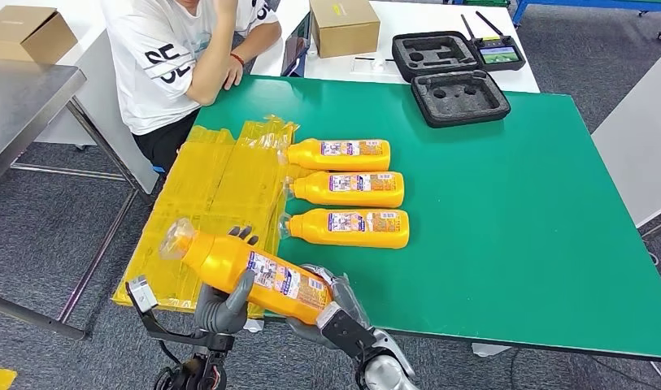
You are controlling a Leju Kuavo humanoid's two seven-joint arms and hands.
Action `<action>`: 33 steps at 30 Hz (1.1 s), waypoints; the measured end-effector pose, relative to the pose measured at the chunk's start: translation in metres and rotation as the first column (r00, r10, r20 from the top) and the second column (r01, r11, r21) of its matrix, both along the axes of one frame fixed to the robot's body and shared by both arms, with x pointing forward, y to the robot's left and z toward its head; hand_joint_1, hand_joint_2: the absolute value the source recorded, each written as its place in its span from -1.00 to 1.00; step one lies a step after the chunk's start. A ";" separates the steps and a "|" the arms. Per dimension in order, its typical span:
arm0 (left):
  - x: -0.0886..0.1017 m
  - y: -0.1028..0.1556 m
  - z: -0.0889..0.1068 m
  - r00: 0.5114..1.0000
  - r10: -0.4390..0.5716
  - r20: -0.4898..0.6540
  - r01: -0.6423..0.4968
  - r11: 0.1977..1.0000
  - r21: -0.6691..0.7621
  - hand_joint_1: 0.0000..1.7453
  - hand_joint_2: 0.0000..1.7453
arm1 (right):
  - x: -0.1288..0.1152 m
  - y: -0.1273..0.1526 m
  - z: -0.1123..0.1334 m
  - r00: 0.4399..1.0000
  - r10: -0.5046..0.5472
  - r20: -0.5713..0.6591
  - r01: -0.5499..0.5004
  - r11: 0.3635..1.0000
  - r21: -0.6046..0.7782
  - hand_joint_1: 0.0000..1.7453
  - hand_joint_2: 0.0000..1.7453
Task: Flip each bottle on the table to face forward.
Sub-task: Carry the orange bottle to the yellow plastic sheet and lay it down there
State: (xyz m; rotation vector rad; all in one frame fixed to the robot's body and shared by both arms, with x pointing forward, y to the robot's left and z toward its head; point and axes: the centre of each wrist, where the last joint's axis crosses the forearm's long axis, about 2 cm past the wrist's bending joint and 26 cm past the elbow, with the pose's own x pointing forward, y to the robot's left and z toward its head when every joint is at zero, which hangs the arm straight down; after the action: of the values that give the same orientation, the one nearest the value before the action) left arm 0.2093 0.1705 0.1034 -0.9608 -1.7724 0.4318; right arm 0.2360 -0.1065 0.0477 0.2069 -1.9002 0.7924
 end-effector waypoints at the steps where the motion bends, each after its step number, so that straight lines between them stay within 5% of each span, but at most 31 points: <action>1: 0.001 0.000 0.000 1.000 -0.002 0.004 0.002 1.000 0.003 1.00 1.00 | 0.000 0.000 0.000 1.000 0.001 0.000 -0.001 1.000 -0.002 1.00 1.00; 15: 0.010 -0.007 0.006 0.997 0.045 0.069 -0.056 0.985 0.166 1.00 1.00 | 0.002 0.003 -0.002 1.000 -0.001 -0.021 0.000 1.000 -0.015 1.00 1.00; 18: 0.013 -0.007 0.008 0.996 0.049 0.073 -0.061 0.983 0.171 1.00 1.00 | 0.003 0.004 -0.001 1.000 -0.002 -0.020 0.001 1.000 -0.016 -0.49 1.00; 19: 0.015 -0.007 0.008 0.996 0.053 0.074 -0.066 0.982 0.176 1.00 1.00 | 0.004 0.004 0.000 1.000 -0.004 -0.019 0.004 1.000 -0.015 -0.99 0.50; 22: 0.021 -0.007 0.010 0.993 0.083 0.079 -0.097 0.976 0.195 1.00 1.00 | 0.005 0.006 0.001 1.000 -0.015 -0.011 0.015 1.000 -0.003 -1.00 -1.00; 33: 0.028 0.003 0.010 0.981 0.180 0.069 -0.190 0.960 0.205 1.00 1.00 | 0.001 0.005 0.015 0.999 -0.047 0.027 0.043 0.992 0.117 -1.00 -1.00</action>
State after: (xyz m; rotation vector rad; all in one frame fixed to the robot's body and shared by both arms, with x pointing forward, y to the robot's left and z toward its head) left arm 0.2370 0.1735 0.1133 -0.6650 -1.9185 0.3315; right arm 0.2369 -0.1019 0.0626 0.2248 -1.9745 0.6582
